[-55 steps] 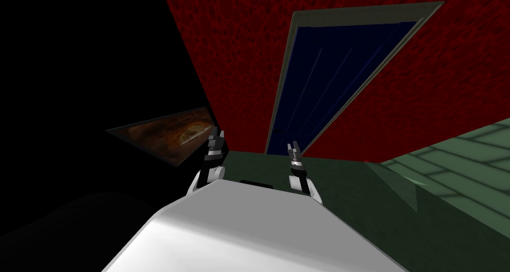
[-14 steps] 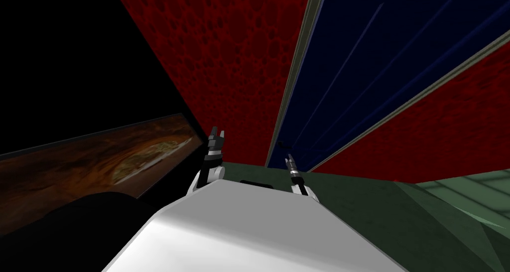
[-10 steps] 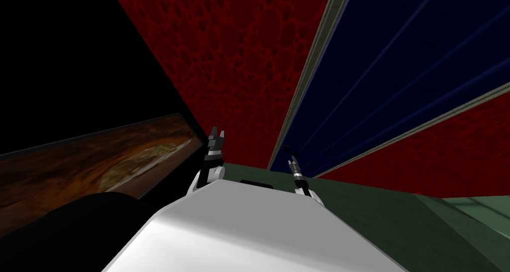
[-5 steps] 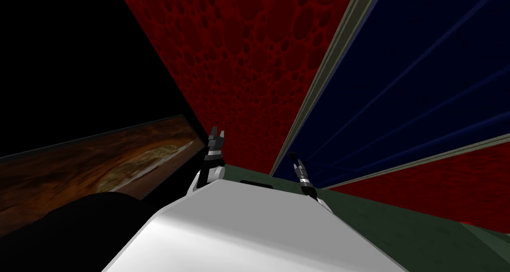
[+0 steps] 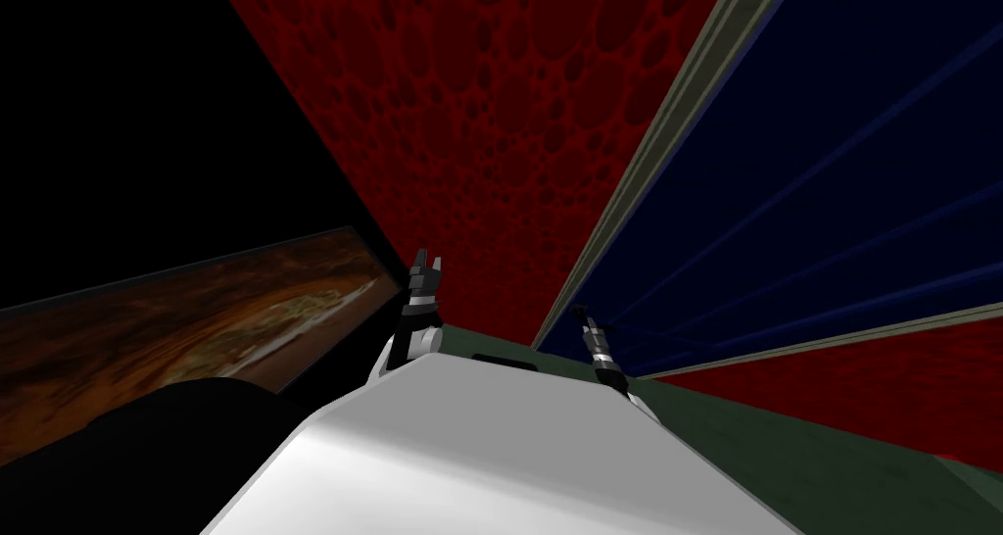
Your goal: Pull the door open
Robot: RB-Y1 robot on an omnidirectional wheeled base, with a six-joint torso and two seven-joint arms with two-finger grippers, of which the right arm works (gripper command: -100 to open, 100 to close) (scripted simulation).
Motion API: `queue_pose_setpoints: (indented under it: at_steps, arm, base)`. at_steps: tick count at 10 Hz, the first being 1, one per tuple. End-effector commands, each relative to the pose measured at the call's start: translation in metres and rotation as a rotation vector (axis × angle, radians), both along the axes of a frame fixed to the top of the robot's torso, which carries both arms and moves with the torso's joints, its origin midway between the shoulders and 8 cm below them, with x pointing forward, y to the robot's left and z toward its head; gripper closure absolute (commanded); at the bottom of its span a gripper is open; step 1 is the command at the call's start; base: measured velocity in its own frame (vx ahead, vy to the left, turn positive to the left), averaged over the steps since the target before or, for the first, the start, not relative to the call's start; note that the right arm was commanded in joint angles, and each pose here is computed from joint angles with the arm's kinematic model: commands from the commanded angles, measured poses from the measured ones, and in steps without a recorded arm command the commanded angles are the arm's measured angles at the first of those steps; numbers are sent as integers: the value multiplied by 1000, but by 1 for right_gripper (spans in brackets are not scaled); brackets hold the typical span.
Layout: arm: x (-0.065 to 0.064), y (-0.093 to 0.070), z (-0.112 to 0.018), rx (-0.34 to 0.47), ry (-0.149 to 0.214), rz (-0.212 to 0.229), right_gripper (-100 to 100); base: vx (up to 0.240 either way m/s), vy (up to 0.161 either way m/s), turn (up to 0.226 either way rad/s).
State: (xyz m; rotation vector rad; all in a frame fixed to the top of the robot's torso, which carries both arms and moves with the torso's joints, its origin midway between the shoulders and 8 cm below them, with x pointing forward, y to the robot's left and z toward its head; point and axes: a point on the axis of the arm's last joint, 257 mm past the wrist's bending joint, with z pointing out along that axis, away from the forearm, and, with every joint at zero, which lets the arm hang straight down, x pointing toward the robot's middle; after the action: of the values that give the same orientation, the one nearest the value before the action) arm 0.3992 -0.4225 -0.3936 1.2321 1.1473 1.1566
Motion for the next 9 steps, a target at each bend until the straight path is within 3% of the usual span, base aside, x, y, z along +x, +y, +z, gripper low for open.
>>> queue_pose_setpoints:
  at_steps: [1,5,9]
  arm:
    - [0,0,0,0,2,0,100]
    - [0,0,0,0,2,0,100]
    - [-17,-2,0,-1,4,55,100]
  base:
    - [-26,-4,-3]
    - [-6,-1,3]
    - [-167,-62,120]
